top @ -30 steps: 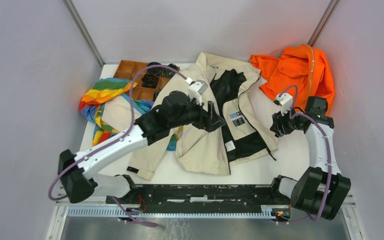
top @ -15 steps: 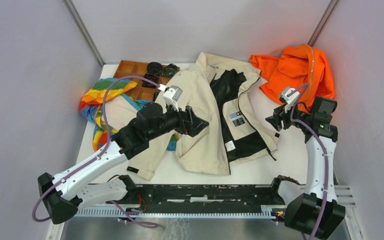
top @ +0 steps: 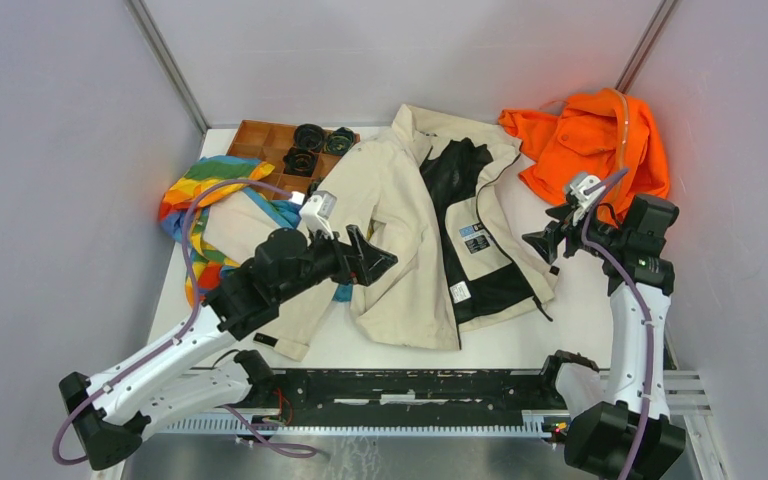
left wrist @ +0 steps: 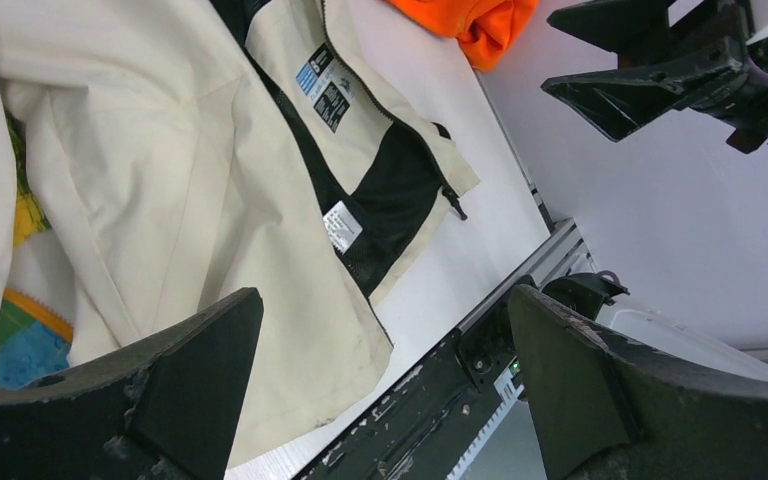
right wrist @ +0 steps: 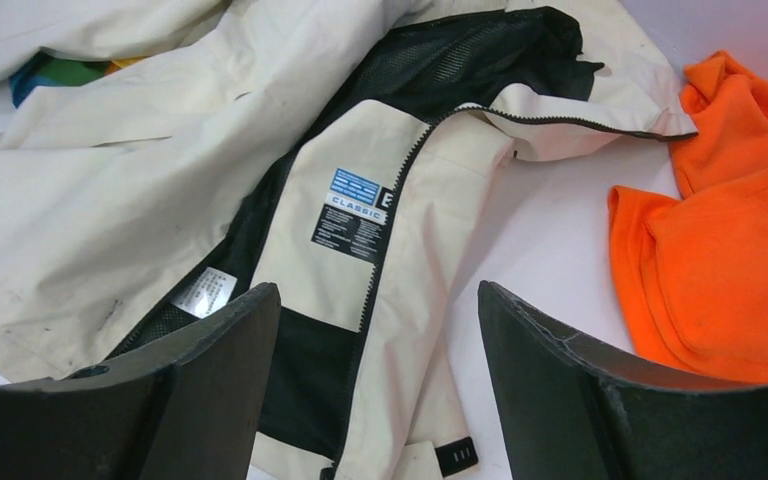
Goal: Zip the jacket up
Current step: Adjust the jacket at the center of the board.
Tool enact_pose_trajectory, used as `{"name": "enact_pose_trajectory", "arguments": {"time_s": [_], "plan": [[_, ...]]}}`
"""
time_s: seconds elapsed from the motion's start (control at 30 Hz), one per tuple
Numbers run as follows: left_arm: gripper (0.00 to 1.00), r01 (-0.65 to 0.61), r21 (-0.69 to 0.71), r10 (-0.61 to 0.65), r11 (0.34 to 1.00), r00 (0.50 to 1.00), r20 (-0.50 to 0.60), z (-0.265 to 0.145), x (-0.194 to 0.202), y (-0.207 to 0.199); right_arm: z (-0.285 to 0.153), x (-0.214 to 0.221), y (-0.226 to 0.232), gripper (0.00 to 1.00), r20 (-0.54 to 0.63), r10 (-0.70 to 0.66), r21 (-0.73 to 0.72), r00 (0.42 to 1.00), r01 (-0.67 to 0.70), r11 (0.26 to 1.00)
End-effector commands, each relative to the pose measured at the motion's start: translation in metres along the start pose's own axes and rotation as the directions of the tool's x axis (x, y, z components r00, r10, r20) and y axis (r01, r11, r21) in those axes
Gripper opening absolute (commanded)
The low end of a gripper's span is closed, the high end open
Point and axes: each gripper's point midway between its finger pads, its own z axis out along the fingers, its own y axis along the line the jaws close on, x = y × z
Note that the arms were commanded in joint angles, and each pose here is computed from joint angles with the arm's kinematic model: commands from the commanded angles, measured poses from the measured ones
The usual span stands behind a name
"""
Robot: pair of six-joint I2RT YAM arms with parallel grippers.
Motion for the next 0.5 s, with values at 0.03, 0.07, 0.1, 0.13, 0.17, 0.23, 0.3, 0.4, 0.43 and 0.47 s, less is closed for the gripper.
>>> {"name": "enact_pose_trajectory", "arguments": {"time_s": [0.03, 0.07, 0.1, 0.13, 0.17, 0.23, 0.3, 0.4, 0.43, 0.47], "plan": [[1.00, 0.124, -0.091, -0.125, 0.988, 0.992, -0.010, -0.001, 0.009, 0.016, 0.002, -0.010, 0.011, 0.79, 0.063, 0.006, -0.053, 0.998, -0.003, 0.999], [1.00, 0.142, -0.096, -0.144, 0.985, 0.990, -0.011, -0.001, 0.010, 0.017, 0.002, -0.010, 0.012, 0.79, 0.066, 0.000, -0.056, 0.998, 0.003, 0.998], [1.00, 0.165, -0.098, -0.167, 0.981, 0.986, -0.007, -0.001, 0.011, 0.017, 0.002, -0.010, 0.014, 0.79, 0.073, -0.003, -0.064, 0.997, 0.008, 0.998], [1.00, 0.185, -0.096, -0.186, 0.978, 0.982, 0.000, 0.000, 0.010, 0.016, 0.003, -0.010, 0.016, 0.79, 0.079, -0.005, -0.073, 0.997, 0.011, 0.997], [1.00, 0.202, -0.089, -0.203, 0.975, 0.979, 0.006, -0.001, 0.009, 0.014, 0.004, -0.009, 0.019, 0.79, 0.087, -0.005, -0.086, 0.996, 0.012, 0.996], [0.99, 0.221, -0.078, -0.221, 0.972, 0.975, 0.010, -0.001, 0.007, 0.011, 0.006, -0.006, 0.024, 0.79, 0.102, 0.007, -0.117, 0.995, 0.005, 0.993], [0.98, 0.239, -0.077, -0.240, 0.968, 0.971, -0.003, 0.000, 0.010, 0.010, 0.009, -0.001, 0.029, 0.79, 0.116, 0.016, -0.148, 0.993, 0.002, 0.989], [0.96, 0.278, -0.093, -0.284, 0.956, 0.957, -0.055, 0.007, 0.023, 0.011, 0.013, 0.009, 0.033, 0.78, 0.125, 0.018, -0.180, 0.992, 0.005, 0.984], [0.95, 0.295, -0.111, -0.303, 0.949, 0.950, -0.070, 0.010, 0.027, 0.012, 0.015, 0.013, 0.033, 0.78, 0.121, 0.022, -0.185, 0.992, 0.001, 0.983], [0.94, 0.305, -0.111, -0.317, 0.946, 0.942, -0.110, 0.012, 0.034, 0.008, 0.017, 0.016, 0.033, 0.78, 0.118, 0.022, -0.191, 0.993, 0.001, 0.982]]}}
